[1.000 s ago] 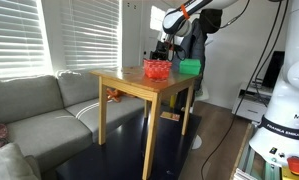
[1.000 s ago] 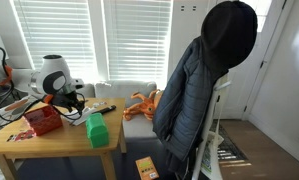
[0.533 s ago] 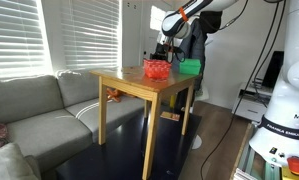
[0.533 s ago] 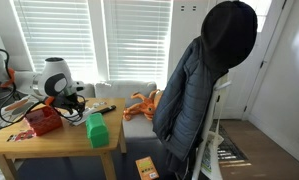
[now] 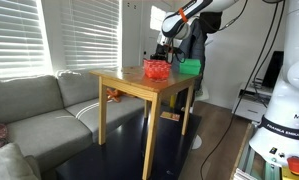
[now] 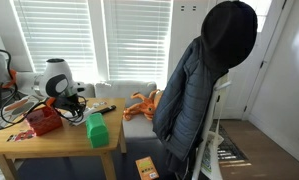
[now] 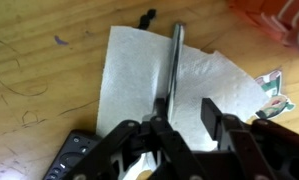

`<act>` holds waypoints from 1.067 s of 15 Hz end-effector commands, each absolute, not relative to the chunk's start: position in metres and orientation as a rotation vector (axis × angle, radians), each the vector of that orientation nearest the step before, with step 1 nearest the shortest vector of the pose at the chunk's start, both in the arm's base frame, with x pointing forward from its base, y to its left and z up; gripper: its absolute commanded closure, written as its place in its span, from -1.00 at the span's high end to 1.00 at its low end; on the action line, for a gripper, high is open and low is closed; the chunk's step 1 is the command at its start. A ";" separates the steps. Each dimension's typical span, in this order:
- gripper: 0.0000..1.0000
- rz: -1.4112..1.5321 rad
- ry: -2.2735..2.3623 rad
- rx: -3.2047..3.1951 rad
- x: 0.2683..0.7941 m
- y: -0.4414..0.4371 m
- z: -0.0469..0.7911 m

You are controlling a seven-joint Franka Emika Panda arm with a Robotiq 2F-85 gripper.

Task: Put the spoon into the red box

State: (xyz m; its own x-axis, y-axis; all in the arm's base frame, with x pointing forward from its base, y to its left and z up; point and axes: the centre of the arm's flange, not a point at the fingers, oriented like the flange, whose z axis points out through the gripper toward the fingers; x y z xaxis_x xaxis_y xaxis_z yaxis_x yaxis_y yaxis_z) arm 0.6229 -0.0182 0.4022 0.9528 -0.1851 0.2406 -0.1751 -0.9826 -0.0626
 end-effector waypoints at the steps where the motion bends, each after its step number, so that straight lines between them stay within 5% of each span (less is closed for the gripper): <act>1: -0.53 -0.403 0.303 -3.078 0.630 -0.020 0.402; 4: -0.98 -0.402 0.304 -3.081 0.630 -0.020 0.401; 16: -0.95 -0.575 0.214 -3.050 0.597 0.001 0.458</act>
State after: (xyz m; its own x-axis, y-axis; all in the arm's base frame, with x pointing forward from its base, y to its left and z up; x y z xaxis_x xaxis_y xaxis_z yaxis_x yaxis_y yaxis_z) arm 0.6204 -0.0114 0.4270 0.9428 -0.1660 0.2890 -0.1546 -0.9860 -0.0621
